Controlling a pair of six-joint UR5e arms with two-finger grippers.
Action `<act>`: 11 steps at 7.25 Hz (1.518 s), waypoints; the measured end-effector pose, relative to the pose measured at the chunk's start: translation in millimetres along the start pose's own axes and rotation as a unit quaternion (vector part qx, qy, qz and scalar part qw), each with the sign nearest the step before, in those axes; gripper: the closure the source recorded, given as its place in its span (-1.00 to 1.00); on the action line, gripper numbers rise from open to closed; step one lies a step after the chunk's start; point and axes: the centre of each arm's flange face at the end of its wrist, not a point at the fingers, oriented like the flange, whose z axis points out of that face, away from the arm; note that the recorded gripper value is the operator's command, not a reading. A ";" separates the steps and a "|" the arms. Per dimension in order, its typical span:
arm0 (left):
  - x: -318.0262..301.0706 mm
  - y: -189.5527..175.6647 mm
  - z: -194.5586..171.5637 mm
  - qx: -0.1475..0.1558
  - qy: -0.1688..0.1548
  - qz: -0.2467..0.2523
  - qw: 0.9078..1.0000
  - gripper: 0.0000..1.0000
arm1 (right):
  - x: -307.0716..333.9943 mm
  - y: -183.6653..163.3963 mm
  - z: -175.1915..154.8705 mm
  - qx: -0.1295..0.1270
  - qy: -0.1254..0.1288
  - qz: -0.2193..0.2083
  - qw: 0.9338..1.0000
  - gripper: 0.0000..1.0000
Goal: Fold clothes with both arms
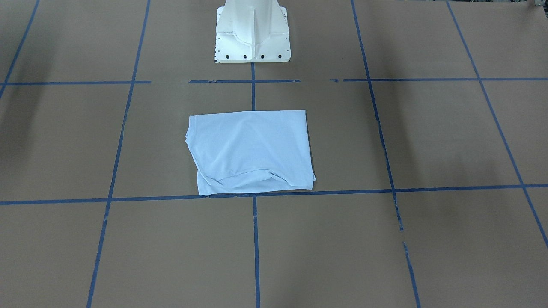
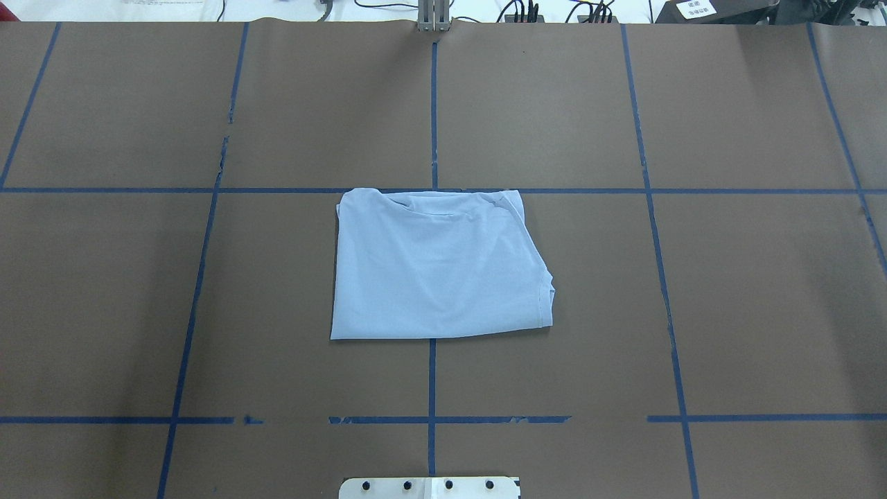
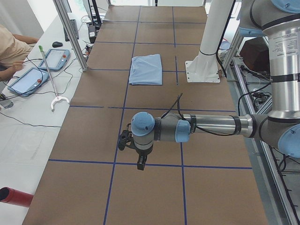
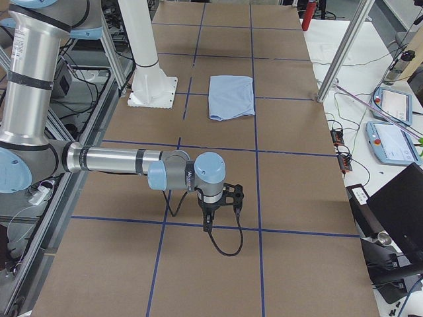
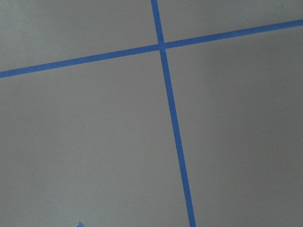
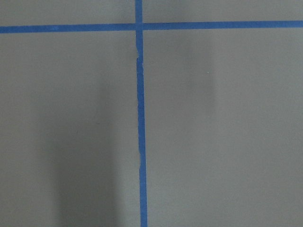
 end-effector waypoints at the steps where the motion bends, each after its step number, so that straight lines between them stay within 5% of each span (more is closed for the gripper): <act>1: -0.1 0.1 0.1 0.000 0.000 0.000 1.000 -1.00 | 0.1 0.0 0.1 0.000 0.000 0.000 1.000 -1.00; 11: 5.1 -2.6 -4.2 0.007 0.005 0.010 1.000 -1.00 | -13.1 -3.7 -12.9 0.014 -0.007 -0.020 1.000 -1.00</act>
